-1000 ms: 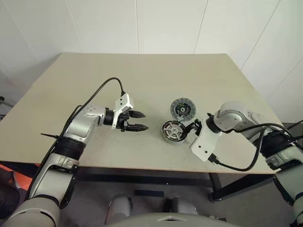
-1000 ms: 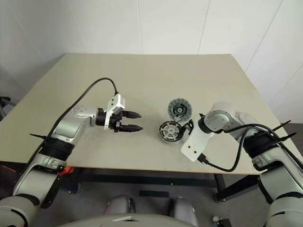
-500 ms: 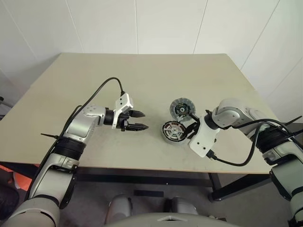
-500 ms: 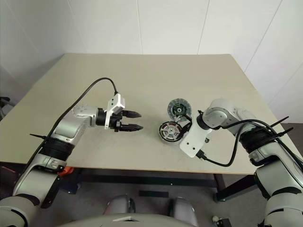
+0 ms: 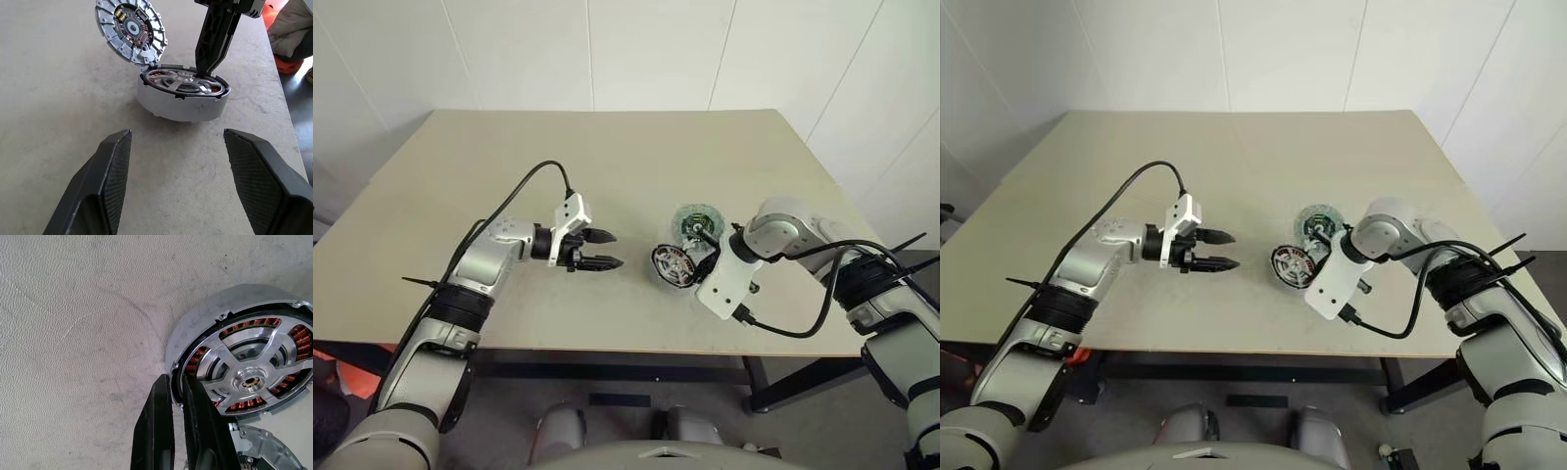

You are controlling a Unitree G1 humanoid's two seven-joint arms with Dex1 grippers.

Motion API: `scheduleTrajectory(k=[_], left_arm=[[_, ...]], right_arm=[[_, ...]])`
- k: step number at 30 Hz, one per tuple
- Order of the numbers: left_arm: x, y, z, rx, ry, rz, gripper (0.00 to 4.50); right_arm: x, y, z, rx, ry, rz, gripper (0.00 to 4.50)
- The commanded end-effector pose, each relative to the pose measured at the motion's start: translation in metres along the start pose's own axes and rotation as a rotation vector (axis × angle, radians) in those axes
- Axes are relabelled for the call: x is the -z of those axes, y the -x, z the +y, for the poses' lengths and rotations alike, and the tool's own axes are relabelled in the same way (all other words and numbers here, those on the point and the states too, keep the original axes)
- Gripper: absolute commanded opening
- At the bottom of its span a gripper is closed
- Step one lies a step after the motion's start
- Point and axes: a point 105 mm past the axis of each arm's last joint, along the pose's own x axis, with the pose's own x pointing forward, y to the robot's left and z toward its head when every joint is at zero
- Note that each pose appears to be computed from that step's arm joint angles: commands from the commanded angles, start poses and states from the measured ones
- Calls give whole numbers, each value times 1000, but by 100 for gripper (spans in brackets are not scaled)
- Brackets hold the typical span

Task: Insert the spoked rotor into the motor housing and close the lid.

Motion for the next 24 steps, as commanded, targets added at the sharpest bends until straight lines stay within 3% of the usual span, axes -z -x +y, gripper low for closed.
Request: scheduleTrajectory(k=[1, 6, 11, 17, 24], left_arm=[[-11, 3, 3, -15, -28, -31, 319], [-11, 2, 4, -17, -26, -33, 319], [-11, 0, 4, -15, -25, -40, 319], [-10, -4, 2, -14, -19, -50, 319], [-9, -7, 1, -14, -12, -58, 319]], right_arm=[[-4, 11, -15, 54, 29, 0, 2], [-9, 20, -30, 75, -15, -20, 2], [-24, 30, -45, 85, -261, -138, 2], [-28, 37, -37, 8, -459, -183, 2], [-15, 52, -24, -14, -484, -120, 2]])
